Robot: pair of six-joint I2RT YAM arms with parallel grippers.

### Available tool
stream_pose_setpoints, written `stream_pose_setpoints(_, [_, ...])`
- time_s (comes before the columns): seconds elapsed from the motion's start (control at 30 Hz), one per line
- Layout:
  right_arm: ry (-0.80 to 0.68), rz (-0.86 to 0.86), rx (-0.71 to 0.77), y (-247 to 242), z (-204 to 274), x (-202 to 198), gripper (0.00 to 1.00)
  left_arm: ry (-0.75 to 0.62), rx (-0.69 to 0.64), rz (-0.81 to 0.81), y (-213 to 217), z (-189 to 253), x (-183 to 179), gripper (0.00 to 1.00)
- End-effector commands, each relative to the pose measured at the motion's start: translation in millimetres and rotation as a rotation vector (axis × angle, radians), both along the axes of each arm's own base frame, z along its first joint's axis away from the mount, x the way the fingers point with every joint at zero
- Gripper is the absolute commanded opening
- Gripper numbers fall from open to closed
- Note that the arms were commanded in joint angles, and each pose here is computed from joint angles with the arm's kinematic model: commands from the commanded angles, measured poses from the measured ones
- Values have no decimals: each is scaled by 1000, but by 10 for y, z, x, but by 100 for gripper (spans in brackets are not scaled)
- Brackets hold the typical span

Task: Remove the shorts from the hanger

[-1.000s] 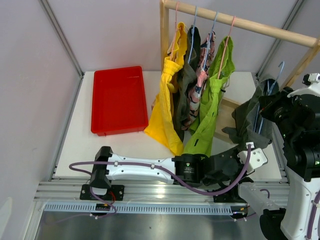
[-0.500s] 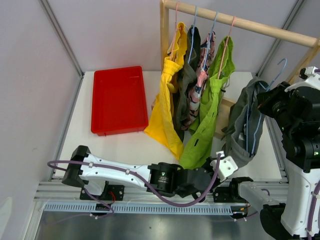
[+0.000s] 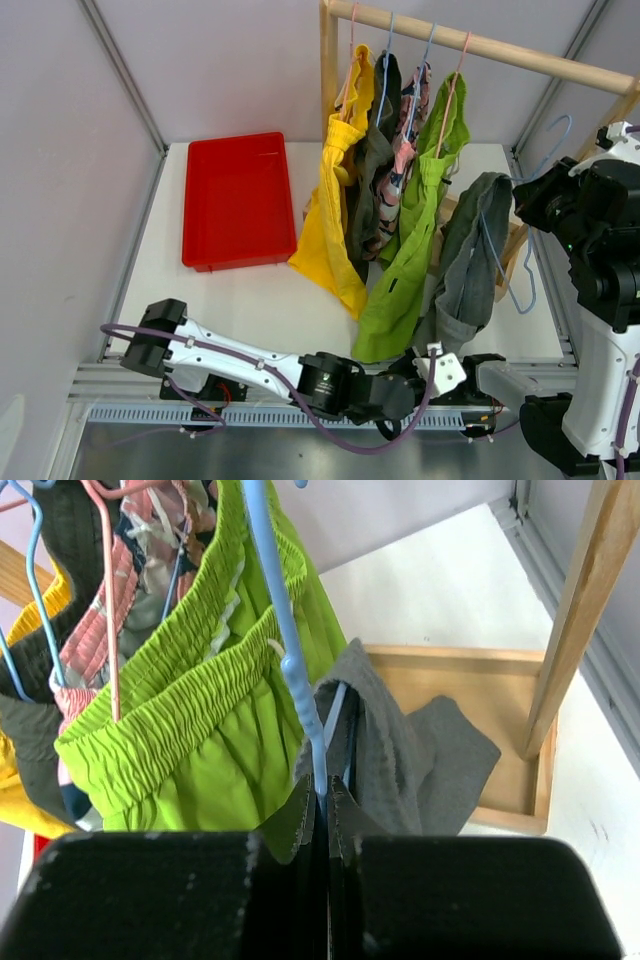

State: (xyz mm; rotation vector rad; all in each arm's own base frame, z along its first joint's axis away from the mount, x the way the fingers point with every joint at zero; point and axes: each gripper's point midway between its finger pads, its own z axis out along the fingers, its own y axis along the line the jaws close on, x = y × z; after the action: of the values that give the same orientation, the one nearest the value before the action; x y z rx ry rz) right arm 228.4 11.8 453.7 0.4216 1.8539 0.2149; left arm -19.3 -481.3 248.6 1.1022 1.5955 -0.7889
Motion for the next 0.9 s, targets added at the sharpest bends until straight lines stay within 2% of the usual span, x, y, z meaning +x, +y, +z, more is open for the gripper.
stream_pose_setpoints(0.0, [-184,-24,35,-38,468,-120,0,25,-49,31,-189,195,73,0])
stream_pose_setpoints(0.07, [-142,-8,69,10,320,-239,0,24,-10,54,-282,81,263,0])
stream_pose_setpoints(0.1, [-149,11,83,40,308,-369,0,31,-48,94,-362,278,508,0])
stream_pose_setpoints(0.17, [-114,29,98,75,206,-504,0,35,-23,114,-457,212,733,0])
stream_pose_setpoints(0.2, [-101,53,107,114,174,-604,0,37,-73,148,-522,467,990,0])
stream_pose_setpoints(0.3, [-107,73,101,130,246,-721,0,49,-37,188,-660,429,1406,0])
stream_pose_setpoints(0.4, [-136,46,70,59,426,-720,0,49,6,234,-741,413,1637,0])
stream_pose_setpoints(0.47, [-154,34,54,25,543,-705,0,53,35,251,-689,313,1656,0])
stream_pose_setpoints(0.5, [-168,28,47,11,609,-680,0,68,5,231,-649,417,1589,0])
stream_pose_setpoints(0.53, [-189,24,32,-2,718,-603,0,78,25,224,-580,285,1534,0])
stream_pose_setpoints(0.6, [-206,5,14,-38,807,-492,0,109,-7,208,-420,360,1362,0])
stream_pose_setpoints(0.67, [-213,-7,-4,-52,884,-286,0,124,18,189,-257,266,1174,0])
stream_pose_setpoints(0.7, [-208,-35,-17,-99,903,-206,0,126,32,146,-120,225,921,0])
stream_pose_setpoints(0.77, [-207,-57,-25,-119,951,6,0,111,49,119,21,252,655,0])
stream_pose_setpoints(0.8, [-256,-78,-21,-146,1065,89,0,109,50,72,107,297,367,0])
stream_pose_setpoints(0.83, [-273,-87,-24,-156,1085,165,0,100,57,70,175,319,267,0])
stream_pose_setpoints(0.87, [-248,-101,-32,-173,964,270,0,96,93,33,279,287,27,0])
